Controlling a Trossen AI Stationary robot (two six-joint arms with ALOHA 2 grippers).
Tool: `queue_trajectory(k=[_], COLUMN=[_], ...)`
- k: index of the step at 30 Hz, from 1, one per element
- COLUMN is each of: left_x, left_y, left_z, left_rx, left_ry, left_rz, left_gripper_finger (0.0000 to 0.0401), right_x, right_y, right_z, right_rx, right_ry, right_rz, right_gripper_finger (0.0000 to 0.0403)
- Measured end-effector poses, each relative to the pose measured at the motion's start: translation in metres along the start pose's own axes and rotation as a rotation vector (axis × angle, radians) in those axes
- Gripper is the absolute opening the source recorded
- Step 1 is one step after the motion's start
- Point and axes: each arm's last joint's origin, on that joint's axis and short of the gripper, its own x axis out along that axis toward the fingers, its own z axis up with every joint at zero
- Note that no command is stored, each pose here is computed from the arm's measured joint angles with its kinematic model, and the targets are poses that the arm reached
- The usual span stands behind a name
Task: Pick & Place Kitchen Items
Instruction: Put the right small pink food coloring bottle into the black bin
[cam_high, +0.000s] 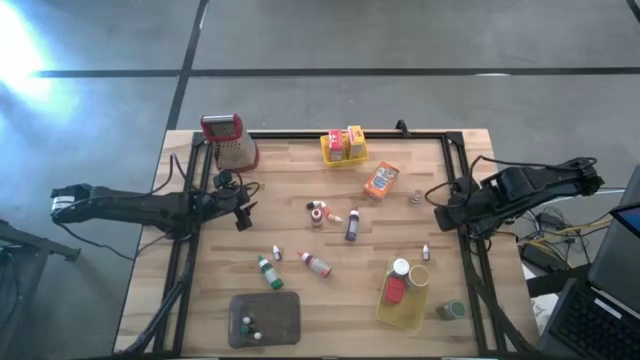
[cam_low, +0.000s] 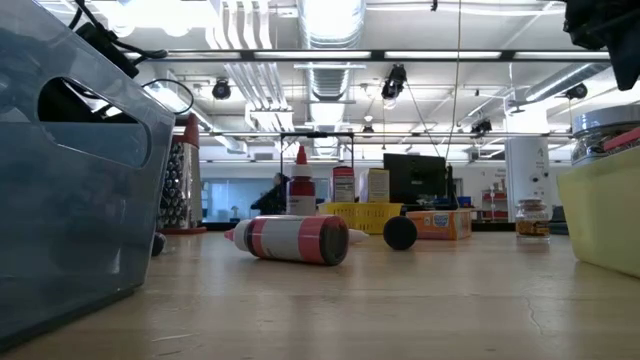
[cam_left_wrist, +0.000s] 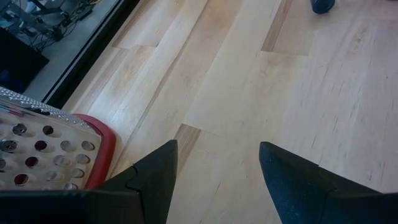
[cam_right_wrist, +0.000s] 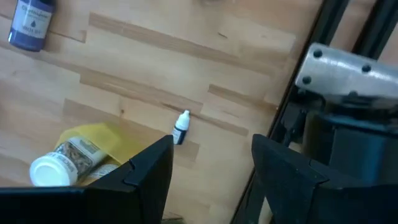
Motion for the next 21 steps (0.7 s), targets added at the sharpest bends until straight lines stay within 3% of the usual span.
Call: queue_trajectory(k=[21], left_x=[0.000], left_y=[0.001], left_z=[0.000], left_rx=[0.000], left_ry=[0.001], left_rz=[0.037], left_gripper_finger=[0.0232], right_x=[0.035], right_y=[0.049], right_z=[-0.006], right_rx=[0.204], right_ry=[0.018], right_rz=[-0.183], right_gripper_finger=[0.0193])
